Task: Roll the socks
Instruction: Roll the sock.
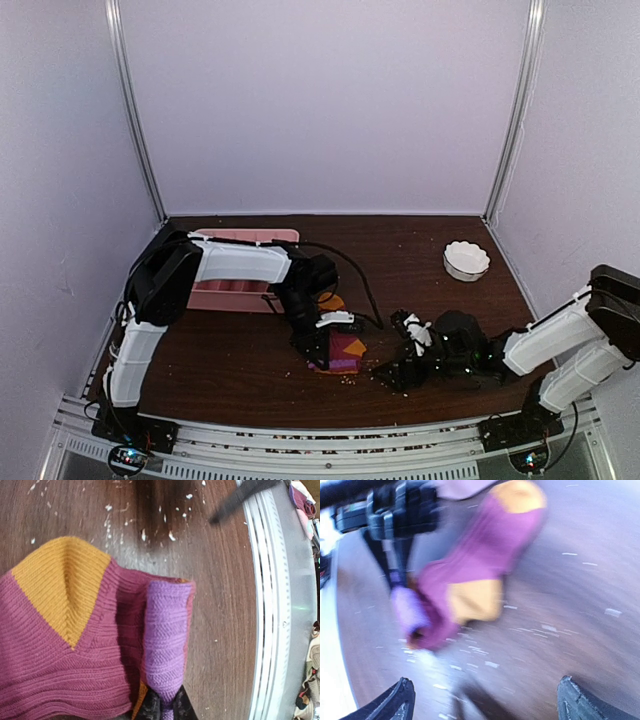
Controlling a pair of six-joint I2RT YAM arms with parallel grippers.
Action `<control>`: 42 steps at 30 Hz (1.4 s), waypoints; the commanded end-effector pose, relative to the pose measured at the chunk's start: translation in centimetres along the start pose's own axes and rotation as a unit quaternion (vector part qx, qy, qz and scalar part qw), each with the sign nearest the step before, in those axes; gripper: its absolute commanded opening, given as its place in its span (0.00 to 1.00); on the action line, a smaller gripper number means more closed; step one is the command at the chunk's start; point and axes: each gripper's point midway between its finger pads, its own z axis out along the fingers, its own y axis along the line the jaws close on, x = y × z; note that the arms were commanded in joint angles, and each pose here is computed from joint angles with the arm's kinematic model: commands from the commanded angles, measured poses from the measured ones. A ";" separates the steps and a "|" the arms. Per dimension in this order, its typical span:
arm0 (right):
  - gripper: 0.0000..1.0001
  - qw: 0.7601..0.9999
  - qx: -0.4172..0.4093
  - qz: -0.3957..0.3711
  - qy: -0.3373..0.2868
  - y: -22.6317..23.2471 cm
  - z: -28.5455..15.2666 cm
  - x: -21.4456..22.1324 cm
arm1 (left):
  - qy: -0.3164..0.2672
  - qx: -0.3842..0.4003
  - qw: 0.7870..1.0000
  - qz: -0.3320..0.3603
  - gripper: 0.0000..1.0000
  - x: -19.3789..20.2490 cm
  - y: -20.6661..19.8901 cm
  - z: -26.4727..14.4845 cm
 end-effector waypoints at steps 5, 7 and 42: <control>0.99 0.946 0.160 0.147 -0.241 -6.4 -7.7 -5.1 | 0.064 0.017 0.998 -0.017 0.07 3.4 0.0 0.8; 0.99 0.954 0.141 0.115 -0.238 -5.4 -7.7 -5.9 | 0.064 0.018 0.998 -0.018 0.07 3.1 0.1 0.7; 0.38 0.861 0.018 -0.501 0.086 6.6 6.5 -0.4 | 0.096 0.076 0.990 -0.070 0.13 1.6 2.2 2.7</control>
